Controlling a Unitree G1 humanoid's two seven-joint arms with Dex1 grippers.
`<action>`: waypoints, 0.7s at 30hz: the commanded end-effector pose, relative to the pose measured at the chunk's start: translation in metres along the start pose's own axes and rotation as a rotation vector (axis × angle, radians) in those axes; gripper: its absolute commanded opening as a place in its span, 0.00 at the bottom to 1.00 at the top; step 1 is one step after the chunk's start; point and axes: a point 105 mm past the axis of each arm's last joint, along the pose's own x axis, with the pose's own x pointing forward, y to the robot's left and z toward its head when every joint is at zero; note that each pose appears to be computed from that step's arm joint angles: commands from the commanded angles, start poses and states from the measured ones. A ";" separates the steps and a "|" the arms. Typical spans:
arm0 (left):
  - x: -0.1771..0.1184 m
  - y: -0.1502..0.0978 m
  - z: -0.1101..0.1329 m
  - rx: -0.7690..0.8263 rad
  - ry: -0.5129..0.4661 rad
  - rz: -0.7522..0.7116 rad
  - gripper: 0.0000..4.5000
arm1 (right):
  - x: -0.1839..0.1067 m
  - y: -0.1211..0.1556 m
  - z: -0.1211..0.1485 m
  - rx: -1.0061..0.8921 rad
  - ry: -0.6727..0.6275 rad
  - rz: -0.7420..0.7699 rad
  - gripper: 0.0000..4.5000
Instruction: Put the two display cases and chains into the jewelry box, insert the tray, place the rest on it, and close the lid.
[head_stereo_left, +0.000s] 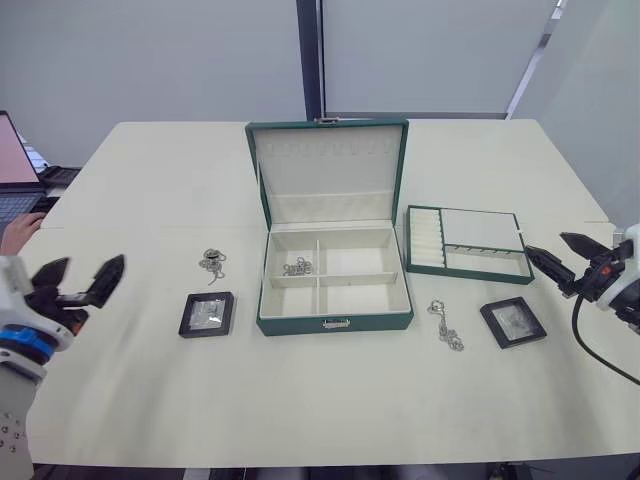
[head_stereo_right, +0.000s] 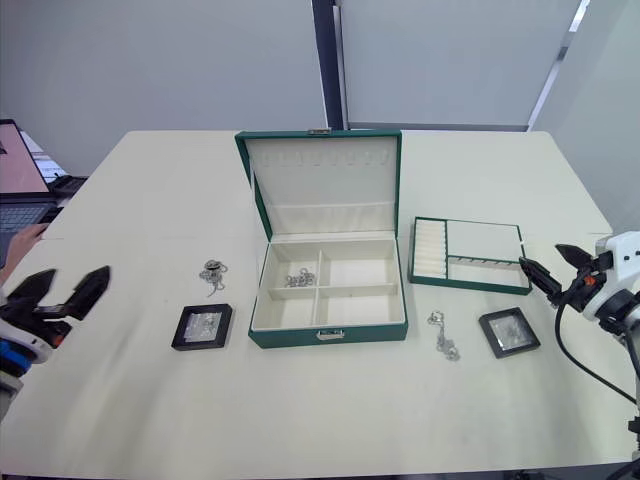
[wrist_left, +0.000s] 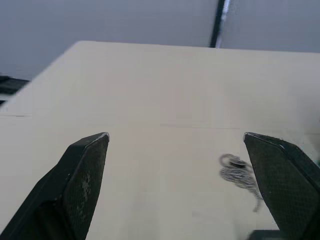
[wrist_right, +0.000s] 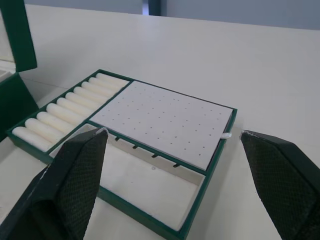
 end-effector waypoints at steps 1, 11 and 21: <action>-0.012 0.034 0.003 0.068 -0.046 0.180 1.00 | -0.009 -0.021 0.009 -0.047 -0.085 -0.140 1.00; -0.014 0.048 -0.027 0.067 0.002 0.295 1.00 | -0.033 -0.039 -0.024 -0.036 -0.083 -0.335 1.00; -0.007 0.046 -0.038 0.064 0.029 0.295 1.00 | -0.040 -0.042 -0.033 -0.040 -0.076 -0.373 1.00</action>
